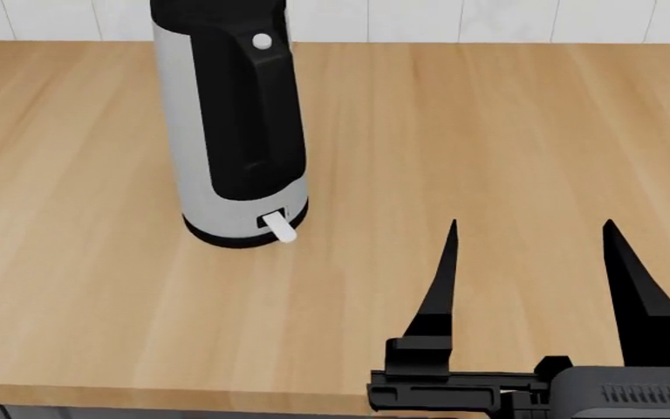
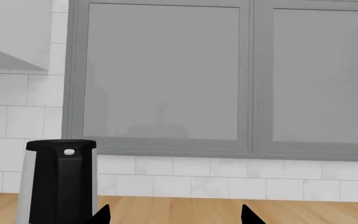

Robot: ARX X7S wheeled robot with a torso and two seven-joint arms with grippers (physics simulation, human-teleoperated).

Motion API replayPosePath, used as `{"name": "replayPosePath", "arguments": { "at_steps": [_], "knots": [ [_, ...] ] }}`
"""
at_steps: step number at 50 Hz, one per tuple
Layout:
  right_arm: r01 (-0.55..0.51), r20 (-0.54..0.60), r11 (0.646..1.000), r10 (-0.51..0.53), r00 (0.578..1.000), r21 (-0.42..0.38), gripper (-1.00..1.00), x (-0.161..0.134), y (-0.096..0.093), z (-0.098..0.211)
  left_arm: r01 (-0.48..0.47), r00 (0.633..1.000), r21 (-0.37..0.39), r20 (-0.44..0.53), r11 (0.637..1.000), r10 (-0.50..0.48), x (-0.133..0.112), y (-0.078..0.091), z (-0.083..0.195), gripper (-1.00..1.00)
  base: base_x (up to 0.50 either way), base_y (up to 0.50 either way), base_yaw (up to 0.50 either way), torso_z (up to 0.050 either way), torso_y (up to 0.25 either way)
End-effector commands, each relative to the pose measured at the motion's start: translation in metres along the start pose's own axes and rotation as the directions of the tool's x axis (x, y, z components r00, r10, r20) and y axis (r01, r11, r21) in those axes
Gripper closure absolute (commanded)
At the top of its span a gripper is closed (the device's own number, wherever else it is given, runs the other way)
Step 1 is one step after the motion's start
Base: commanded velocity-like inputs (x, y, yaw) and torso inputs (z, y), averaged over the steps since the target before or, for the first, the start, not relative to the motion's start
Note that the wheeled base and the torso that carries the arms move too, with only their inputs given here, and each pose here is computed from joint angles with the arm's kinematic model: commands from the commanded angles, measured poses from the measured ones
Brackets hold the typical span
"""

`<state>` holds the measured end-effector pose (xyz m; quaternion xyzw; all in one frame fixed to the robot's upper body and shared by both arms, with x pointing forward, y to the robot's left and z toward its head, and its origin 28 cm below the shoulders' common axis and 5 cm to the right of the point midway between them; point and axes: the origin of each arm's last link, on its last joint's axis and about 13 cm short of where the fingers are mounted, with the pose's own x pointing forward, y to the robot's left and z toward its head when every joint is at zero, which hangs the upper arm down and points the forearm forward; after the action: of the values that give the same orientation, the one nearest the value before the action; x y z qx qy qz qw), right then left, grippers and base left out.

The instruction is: Press the button to open the lid of the electric kettle.

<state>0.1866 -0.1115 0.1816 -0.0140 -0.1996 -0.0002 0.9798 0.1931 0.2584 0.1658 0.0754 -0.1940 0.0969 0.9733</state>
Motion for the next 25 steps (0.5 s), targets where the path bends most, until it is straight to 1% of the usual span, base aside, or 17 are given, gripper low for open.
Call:
{"name": "replayPosePath", "arguments": {
  "at_steps": [1, 3, 8, 17, 20, 21, 23, 25],
  "knots": [
    [-0.011, 0.021, 1.000, 0.011, 1.000, 0.007, -1.00, -0.0020, -0.0010, 0.0028, -0.006, 0.999, -0.004, 0.032, 1.000, 0.006, -0.0010, 0.0022, 0.0056, -1.00, 0.50, 0.00, 0.00, 0.000, 0.000],
    [-0.011, 0.017, 1.000, 0.010, 1.000, 0.015, -1.00, -0.0018, -0.0011, 0.0028, -0.007, 0.999, 0.019, 0.037, 1.000, 0.006, -0.0009, 0.0016, 0.0048, -1.00, 0.50, 0.00, 0.00, 0.000, 0.000],
    [-0.011, 0.016, 1.000, 0.010, 1.000, 0.017, -1.00, -0.0018, -0.0011, 0.0035, -0.020, 0.999, 0.040, 0.039, 0.999, 0.019, 0.0005, 0.0018, 0.0036, -1.00, 0.50, 0.00, 0.00, 0.000, 0.000],
    [-0.012, 0.003, 1.000, 0.012, 1.000, 0.027, -1.00, -0.0017, -0.0001, 0.0032, -0.026, 0.999, 0.046, 0.037, 0.999, 0.024, 0.0009, 0.0040, 0.0037, -1.00, 0.50, 0.00, 0.00, 0.000, 0.000],
    [-0.010, -0.014, 0.999, 0.011, 1.000, 0.041, -1.00, -0.0015, 0.0001, 0.0035, -0.025, 0.999, 0.057, 0.040, 0.998, 0.023, 0.0006, 0.0037, 0.0037, -1.00, 0.50, 0.00, 0.00, 0.000, 0.000],
    [-0.007, -0.025, 0.998, 0.008, 1.000, 0.058, -1.00, -0.0013, -0.0004, 0.0040, -0.025, 0.999, 0.062, 0.042, 0.998, 0.022, 0.0007, 0.0042, 0.0034, -1.00, 0.50, 0.00, 0.00, 0.000, 0.000],
    [-0.001, -0.030, 0.999, 0.003, 1.000, 0.046, -1.00, -0.0019, -0.0002, 0.0052, -0.027, 0.999, 0.062, 0.042, 0.998, 0.025, 0.0002, 0.0051, 0.0048, -1.00, 0.50, 0.00, 0.00, 0.000, 0.000],
    [-0.002, -0.032, 0.999, 0.004, 0.999, 0.051, -1.00, -0.0026, 0.0003, 0.0068, -0.030, 0.999, 0.065, 0.043, 0.997, 0.027, 0.0002, 0.0060, 0.0045, -1.00, 0.50, 0.00, 0.00, 0.000, 0.000]
  ]
}}
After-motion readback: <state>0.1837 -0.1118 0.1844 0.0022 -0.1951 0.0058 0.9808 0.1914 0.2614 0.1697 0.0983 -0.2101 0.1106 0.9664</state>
